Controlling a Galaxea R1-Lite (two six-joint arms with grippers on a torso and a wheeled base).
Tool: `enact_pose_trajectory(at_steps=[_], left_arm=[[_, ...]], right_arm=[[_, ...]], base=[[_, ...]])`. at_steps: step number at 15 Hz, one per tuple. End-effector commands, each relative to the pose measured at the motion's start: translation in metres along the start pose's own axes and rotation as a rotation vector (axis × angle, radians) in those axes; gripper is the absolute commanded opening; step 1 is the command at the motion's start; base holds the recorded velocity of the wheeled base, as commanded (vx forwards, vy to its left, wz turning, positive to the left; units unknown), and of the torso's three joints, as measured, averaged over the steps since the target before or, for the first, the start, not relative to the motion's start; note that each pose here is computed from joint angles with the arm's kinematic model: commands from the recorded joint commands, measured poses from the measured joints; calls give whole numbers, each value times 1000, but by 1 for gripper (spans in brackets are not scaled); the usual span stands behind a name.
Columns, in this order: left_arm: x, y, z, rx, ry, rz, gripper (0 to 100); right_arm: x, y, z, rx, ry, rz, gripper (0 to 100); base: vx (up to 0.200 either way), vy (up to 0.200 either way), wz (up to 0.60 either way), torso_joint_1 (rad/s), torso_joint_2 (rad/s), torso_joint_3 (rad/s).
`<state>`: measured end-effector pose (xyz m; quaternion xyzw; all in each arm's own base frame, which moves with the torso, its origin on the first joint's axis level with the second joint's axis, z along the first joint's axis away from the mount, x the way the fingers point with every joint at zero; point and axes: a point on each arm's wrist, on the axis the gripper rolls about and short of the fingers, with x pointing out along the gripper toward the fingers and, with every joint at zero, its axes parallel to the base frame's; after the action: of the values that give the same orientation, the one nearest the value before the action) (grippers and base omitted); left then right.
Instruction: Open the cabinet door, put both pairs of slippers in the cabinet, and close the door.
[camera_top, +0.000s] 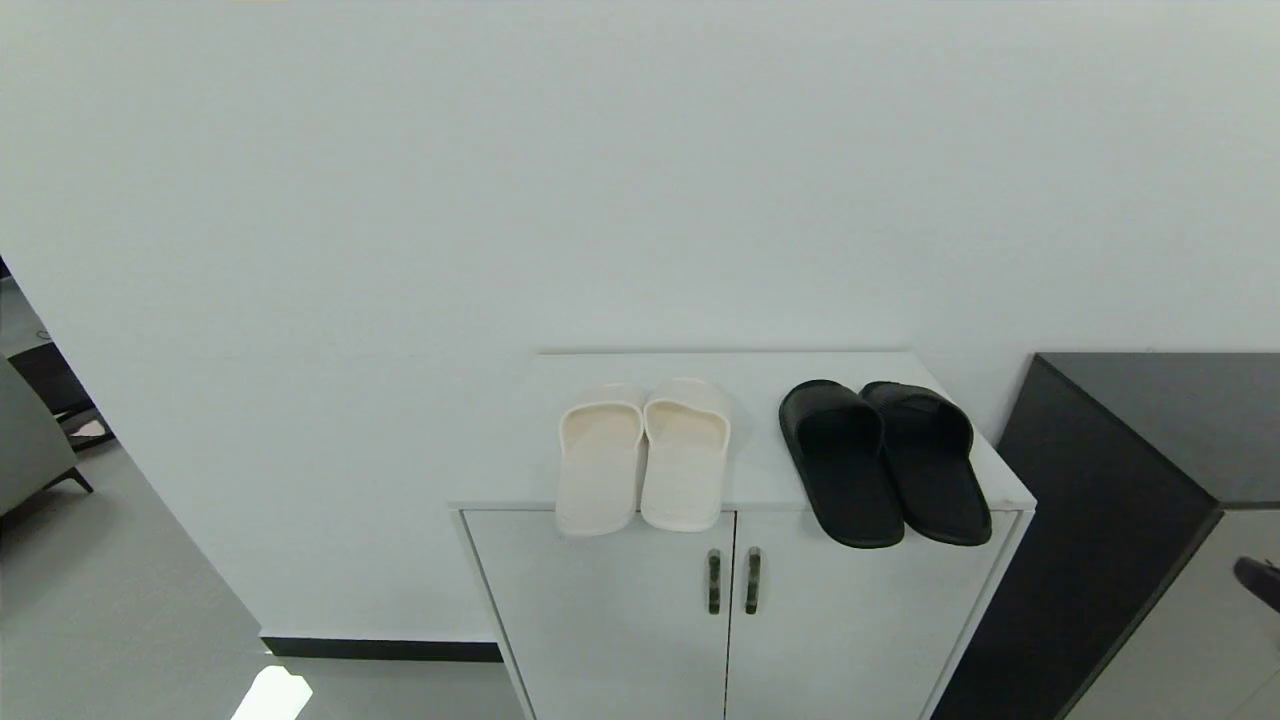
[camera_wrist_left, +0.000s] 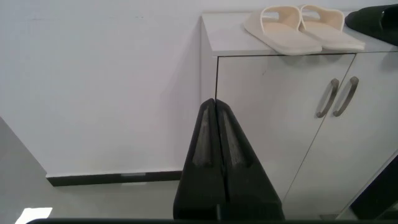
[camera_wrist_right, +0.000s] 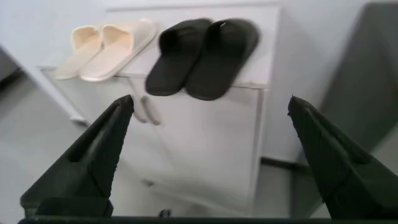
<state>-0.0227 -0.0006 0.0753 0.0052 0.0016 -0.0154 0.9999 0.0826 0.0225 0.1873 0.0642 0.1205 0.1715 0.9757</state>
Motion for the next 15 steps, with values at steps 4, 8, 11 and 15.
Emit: enact_pose_trajectory(at_steps=[4,8,11,15], left_arm=[[0,0,0,-1,0,0,0],[0,0,0,-3,0,0,0],[0,0,0,-4,0,0,0],[0,0,0,-6,0,0,0]], right_arm=[[59,25,22,26,127,72,100],[107,49,28,-9,119,43,100],[145,55,28,-30,112,-30,100],[189,59,18,-60,133,-135,100]], base=[[0,0,0,0,0,0],[0,0,0,0,0,0],[0,0,0,0,0,0],[0,0,0,0,0,0]])
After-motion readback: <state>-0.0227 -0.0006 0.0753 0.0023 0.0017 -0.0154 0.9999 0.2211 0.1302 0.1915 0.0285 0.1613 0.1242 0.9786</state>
